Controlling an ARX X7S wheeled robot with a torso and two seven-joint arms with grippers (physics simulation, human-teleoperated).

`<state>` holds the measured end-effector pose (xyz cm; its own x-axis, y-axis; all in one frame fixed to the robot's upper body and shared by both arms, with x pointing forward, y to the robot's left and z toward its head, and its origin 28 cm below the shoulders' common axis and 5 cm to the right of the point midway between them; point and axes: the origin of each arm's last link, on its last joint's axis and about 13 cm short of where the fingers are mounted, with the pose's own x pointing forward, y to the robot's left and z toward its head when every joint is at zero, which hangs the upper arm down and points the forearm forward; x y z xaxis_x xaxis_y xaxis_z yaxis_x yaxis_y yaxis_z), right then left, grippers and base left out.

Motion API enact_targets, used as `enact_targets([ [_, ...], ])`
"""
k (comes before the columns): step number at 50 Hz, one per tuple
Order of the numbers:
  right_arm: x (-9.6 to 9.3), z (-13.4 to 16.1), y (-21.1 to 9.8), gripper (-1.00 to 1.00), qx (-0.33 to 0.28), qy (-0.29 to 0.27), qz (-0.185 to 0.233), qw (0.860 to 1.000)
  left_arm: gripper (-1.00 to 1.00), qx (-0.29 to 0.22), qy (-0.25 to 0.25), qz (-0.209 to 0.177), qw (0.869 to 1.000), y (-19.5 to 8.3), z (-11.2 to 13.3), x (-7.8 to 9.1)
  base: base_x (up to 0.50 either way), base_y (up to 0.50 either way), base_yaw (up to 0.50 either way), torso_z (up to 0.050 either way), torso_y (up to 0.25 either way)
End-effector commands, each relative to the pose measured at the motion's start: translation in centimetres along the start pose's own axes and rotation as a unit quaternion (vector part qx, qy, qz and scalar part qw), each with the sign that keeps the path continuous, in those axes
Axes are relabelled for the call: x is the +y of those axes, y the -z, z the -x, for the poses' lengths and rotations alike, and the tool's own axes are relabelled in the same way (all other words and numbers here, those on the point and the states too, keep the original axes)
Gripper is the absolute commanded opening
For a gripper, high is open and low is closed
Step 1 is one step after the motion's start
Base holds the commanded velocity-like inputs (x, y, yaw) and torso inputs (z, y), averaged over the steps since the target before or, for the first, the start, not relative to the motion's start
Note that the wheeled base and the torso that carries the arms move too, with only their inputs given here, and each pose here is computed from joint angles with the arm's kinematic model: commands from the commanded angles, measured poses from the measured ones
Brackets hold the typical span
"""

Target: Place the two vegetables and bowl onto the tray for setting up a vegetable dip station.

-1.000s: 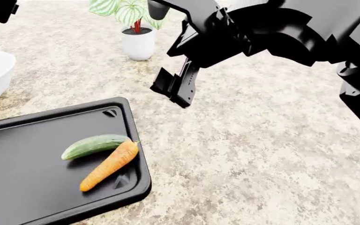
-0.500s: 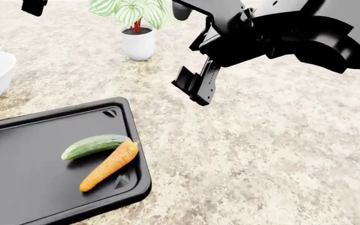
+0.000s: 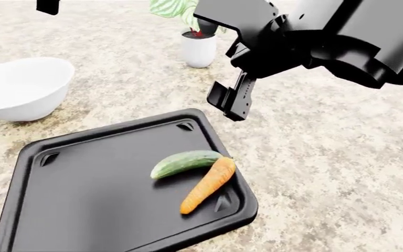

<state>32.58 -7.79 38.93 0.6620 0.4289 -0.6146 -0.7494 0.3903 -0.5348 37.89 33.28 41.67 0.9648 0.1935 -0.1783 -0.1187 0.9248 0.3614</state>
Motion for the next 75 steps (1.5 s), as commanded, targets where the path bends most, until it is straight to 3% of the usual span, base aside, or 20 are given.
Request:
enact_targets([
  [1,0.0,-0.4,0.1,1.0,0.003,-0.003,0.012,1.0,1.0,-0.012,0.079,0.006,0.997,-1.0,0.6,0.1,0.0,0.0,0.0,0.0,0.0],
  [5,-0.1,-1.0,0.3,1.0,0.009,-0.007,0.012,1.0,1.0,-0.009,0.151,0.02,0.988,-1.6,1.6,-0.4,0.0,0.0,0.0,0.0,0.0],
  [6,0.0,-1.2,0.3,1.0,0.009,-0.01,0.014,1.0,1.0,-0.006,0.158,0.051,0.986,-1.6,2.1,-0.5,0.0,0.0,0.0,0.0,0.0],
  [9,0.4,-1.3,0.5,1.0,0.014,-0.014,0.014,1.0,1.0,0.001,0.212,0.083,0.974,-0.9,3.1,-0.9,0.0,0.0,0.0,0.0,0.0],
  [14,1.1,-0.9,0.4,1.0,0.017,-0.013,0.008,1.0,1.0,0.011,0.277,0.087,0.957,0.4,4.9,-1.5,0.0,0.0,0.0,0.0,0.0],
  [21,2.7,0.9,-0.6,1.0,0.021,0.003,0.003,1.0,1.0,0.029,0.26,0.106,0.959,3.2,5.7,-1.1,0.0,0.0,0.0,0.0,0.0],
  [34,3.3,4.2,-1.4,1.0,-0.01,0.076,-0.026,0.997,1.0,0.042,0.258,0.072,0.963,5.6,6.4,-1.4,0.0,0.0,0.0,0.0,0.0],
  [39,3.7,5.4,-1.5,1.0,-0.087,0.124,-0.042,0.988,1.0,0.046,0.256,0.071,0.963,6.1,6.4,-1.4,0.0,0.0,0.0,0.0,0.0],
  [48,4.1,6.7,-0.9,1.0,-0.125,0.183,-0.068,0.973,1.0,0.05,0.26,0.063,0.962,6.2,6.8,-1.4,0.0,0.0,0.0,0.0,0.0],
  [55,4.6,7.2,-0.4,1.0,-0.132,0.197,-0.083,0.968,1.0,0.051,0.277,0.029,0.959,6.7,7.3,-1.7,0.0,0.0,0.0,0.0,0.0],
  [75,5.0,6.7,0.9,1.0,-0.128,0.187,-0.093,0.97,1.0,0.068,0.23,0.013,0.971,6.3,7.0,-1.3,0.0,0.0,0.0,0.0,0.0],
])
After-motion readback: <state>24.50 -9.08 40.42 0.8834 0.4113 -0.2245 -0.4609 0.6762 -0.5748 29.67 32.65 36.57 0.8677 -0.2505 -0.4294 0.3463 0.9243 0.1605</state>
